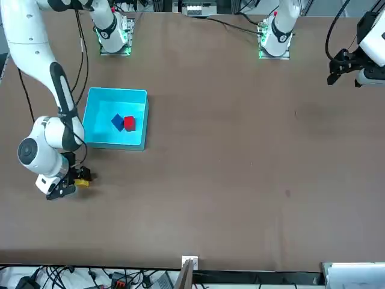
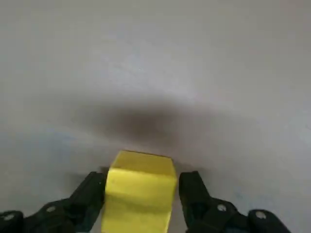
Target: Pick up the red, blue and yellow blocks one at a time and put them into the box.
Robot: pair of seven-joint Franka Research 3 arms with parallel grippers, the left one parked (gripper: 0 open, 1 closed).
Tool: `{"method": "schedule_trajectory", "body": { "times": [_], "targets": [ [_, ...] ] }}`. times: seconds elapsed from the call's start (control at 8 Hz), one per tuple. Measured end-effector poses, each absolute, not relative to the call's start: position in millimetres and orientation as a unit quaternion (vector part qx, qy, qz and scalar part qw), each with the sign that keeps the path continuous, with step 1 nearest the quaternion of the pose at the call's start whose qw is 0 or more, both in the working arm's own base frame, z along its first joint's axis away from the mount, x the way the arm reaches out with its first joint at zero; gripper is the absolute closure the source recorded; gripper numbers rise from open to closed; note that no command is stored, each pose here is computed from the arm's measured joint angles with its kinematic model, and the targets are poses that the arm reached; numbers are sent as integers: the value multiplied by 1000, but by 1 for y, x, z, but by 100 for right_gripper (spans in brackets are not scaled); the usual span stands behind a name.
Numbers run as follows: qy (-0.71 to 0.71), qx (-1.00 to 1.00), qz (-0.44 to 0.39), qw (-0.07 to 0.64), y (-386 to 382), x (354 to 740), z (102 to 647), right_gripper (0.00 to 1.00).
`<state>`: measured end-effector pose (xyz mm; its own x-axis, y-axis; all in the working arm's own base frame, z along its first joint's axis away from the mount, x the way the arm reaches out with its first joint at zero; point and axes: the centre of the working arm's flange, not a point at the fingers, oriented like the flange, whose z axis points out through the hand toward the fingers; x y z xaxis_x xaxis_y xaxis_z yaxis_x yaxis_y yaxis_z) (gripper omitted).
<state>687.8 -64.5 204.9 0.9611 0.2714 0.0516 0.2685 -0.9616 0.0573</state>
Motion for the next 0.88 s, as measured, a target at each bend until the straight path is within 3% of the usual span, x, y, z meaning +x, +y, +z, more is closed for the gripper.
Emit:
{"method": "schedule_trajectory", "body": {
  "times": [0.12, 0.25, 0.62, 0.88],
  "targets": [
    [136, 990, 32, 24, -64, 690, 208, 22],
    [136, 990, 30, 20, -61, 692, 215, 28],
    [127, 992, -16, -17, -49, 681, 311, 28],
    [112, 992, -49, -39, -32, 643, 378, 28]
  ]
}}
